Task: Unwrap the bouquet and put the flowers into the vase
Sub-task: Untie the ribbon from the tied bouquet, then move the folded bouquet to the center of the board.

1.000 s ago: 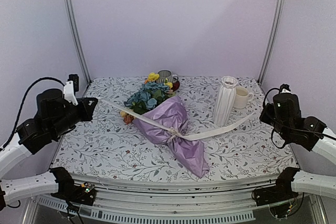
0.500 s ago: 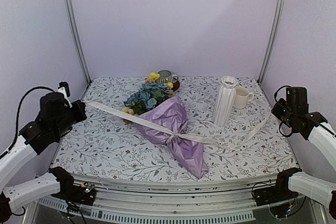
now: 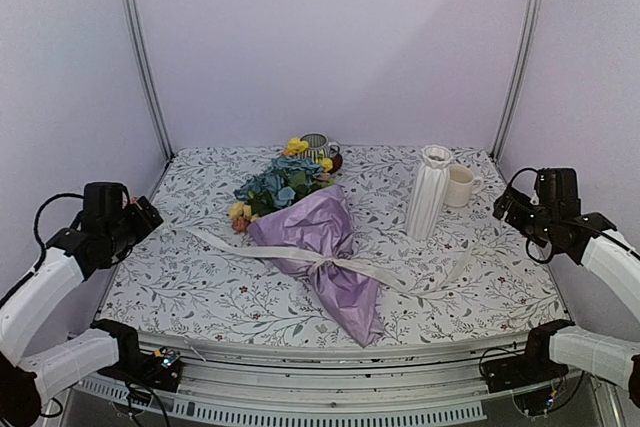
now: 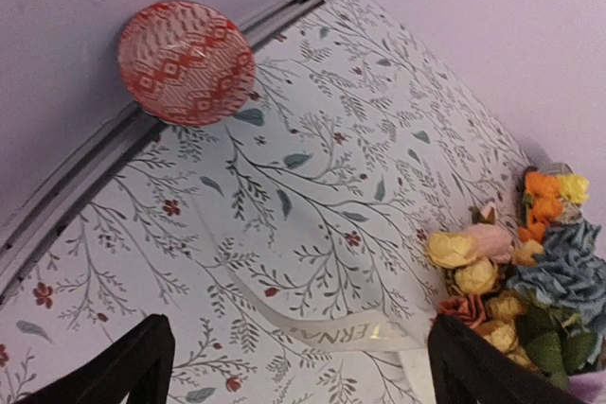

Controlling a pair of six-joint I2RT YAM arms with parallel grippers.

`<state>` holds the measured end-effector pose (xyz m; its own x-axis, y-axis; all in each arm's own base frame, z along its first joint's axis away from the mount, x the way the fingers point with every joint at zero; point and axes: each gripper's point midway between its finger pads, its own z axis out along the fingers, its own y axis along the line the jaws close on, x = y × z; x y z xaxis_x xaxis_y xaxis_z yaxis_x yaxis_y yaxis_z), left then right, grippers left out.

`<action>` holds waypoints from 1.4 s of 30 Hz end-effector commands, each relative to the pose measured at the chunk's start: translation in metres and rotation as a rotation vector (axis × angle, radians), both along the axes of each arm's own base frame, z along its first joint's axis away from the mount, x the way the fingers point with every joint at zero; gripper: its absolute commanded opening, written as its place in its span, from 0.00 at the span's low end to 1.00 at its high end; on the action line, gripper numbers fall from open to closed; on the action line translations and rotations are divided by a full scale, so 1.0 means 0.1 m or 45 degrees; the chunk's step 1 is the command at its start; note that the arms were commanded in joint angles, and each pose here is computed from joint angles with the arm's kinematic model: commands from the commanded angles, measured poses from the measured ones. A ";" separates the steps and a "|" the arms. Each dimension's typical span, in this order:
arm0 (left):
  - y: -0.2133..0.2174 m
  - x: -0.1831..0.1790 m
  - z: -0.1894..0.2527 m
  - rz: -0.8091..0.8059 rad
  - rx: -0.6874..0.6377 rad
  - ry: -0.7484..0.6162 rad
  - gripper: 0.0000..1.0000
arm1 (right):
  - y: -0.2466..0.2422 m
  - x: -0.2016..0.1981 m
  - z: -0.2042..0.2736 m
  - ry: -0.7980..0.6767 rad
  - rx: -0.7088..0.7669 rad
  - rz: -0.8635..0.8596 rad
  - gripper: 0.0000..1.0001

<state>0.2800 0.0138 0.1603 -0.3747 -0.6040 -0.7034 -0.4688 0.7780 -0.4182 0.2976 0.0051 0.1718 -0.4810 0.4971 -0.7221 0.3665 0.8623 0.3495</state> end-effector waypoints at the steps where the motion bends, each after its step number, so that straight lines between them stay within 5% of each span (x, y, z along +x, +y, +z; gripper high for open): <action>1: 0.48 -0.31 0.12 0.415 0.035 -0.009 0.97 | 0.15 0.02 0.27 -0.131 0.032 0.132 1.00; 5: 0.59 -0.46 0.29 0.493 0.041 -0.124 0.96 | 0.34 0.00 0.45 -0.236 0.073 0.279 0.99; 8: -0.08 -0.13 0.60 -0.121 0.016 -0.383 0.91 | 0.65 -0.05 0.54 -0.318 0.124 0.522 0.97; 11: -0.82 -0.17 0.81 -0.644 -0.176 -0.626 0.88 | 0.99 -0.13 0.52 -0.369 0.232 0.767 0.95; 16: -1.33 -0.34 0.50 -0.986 -0.399 -0.575 0.93 | 1.43 -0.29 0.33 -0.352 0.332 0.995 0.94; 32: -2.19 -0.32 0.11 -1.307 -0.530 -0.375 0.98 | 2.60 -0.68 -0.57 -0.031 0.251 1.215 0.95; 42: -2.41 -0.19 -0.28 -1.308 -0.538 -0.228 0.96 | 3.39 -0.80 -0.92 0.121 0.202 1.415 0.96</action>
<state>0.2470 -0.2185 0.1209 -0.7767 -0.2576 -0.5748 0.3721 0.5487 -0.7487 0.2136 0.3101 0.0719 -0.7897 -0.1431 -0.5965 -0.4989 0.7156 0.4889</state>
